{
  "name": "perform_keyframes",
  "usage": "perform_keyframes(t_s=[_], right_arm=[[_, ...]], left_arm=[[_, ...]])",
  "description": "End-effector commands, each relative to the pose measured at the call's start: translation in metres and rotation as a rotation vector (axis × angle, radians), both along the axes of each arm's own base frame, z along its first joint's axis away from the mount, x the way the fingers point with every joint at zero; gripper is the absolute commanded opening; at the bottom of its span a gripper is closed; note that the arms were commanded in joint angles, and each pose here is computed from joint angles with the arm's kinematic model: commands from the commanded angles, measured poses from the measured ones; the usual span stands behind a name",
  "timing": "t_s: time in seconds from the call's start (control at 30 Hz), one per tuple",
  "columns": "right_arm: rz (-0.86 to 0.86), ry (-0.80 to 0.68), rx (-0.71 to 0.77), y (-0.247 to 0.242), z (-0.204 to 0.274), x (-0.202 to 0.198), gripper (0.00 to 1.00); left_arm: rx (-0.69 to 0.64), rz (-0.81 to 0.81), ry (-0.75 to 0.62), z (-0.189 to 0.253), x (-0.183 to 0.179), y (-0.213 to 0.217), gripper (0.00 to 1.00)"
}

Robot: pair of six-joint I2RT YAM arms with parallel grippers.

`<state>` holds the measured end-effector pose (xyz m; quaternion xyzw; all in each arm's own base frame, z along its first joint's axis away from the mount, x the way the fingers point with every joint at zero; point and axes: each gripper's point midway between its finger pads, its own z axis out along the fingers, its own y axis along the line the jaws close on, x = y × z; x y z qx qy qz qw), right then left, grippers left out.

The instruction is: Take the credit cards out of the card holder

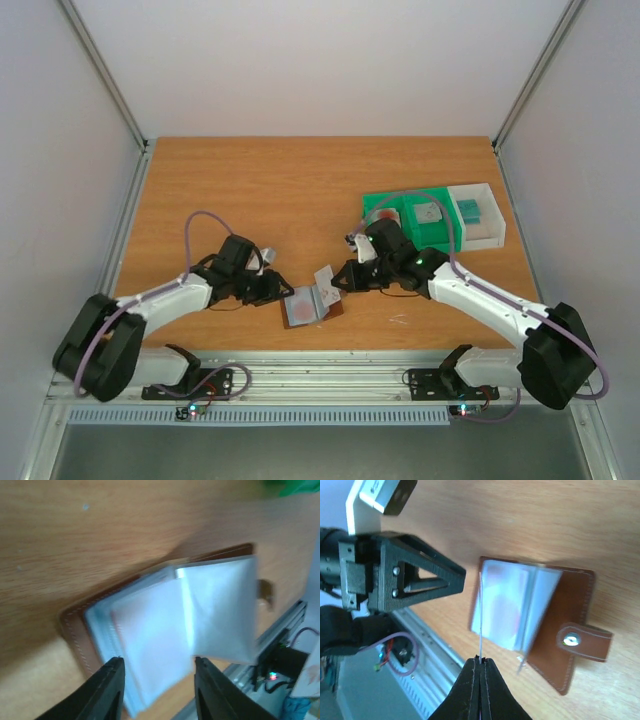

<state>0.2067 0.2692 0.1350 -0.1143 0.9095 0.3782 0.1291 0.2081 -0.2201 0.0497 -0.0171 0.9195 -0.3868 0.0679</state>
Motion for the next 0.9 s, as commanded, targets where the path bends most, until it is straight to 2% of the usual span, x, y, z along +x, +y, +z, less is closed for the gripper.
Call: perform_keyframes(t_s=[0.0, 0.07, 0.17, 0.27, 0.33, 0.5, 0.7, 0.8, 0.87], right_arm=[[0.184, -0.061, 0.076, 0.007, 0.038, -0.022, 0.01], [0.235, -0.067, 0.105, 0.009, 0.048, -0.029, 0.01], [0.325, -0.067, 0.179, 0.016, 0.067, -0.042, 0.01], [0.400, -0.066, 0.261, 0.022, 0.087, -0.054, 0.01], [0.439, -0.063, 0.313, 0.025, 0.098, -0.060, 0.01], [0.504, -0.071, 0.408, 0.028, 0.119, -0.071, 0.01], [0.534, -0.055, 0.451, 0.031, 0.125, -0.075, 0.01], [0.546, -0.049, 0.474, 0.032, 0.129, -0.077, 0.01], [0.550, -0.041, 0.479, 0.034, 0.129, -0.076, 0.01]], left_arm=[[0.006, -0.023, -0.110, 0.055, 0.006, 0.002, 0.44], [-0.031, -0.062, -0.166, 0.084, 0.002, 0.000, 0.48], [-0.160, -0.175, -0.262, 0.135, -0.013, -0.013, 0.53], [-0.302, -0.305, -0.283, 0.173, -0.037, -0.024, 0.54], [-0.349, -0.354, -0.273, 0.187, -0.048, -0.025, 0.54], [-0.398, -0.420, -0.271, 0.201, -0.067, -0.024, 0.55], [-0.470, -0.475, -0.263, 0.206, -0.077, -0.026, 0.51], [-0.472, -0.478, -0.254, 0.203, -0.077, -0.027, 0.45], [-0.478, -0.486, -0.248, 0.202, -0.076, -0.028, 0.36]])
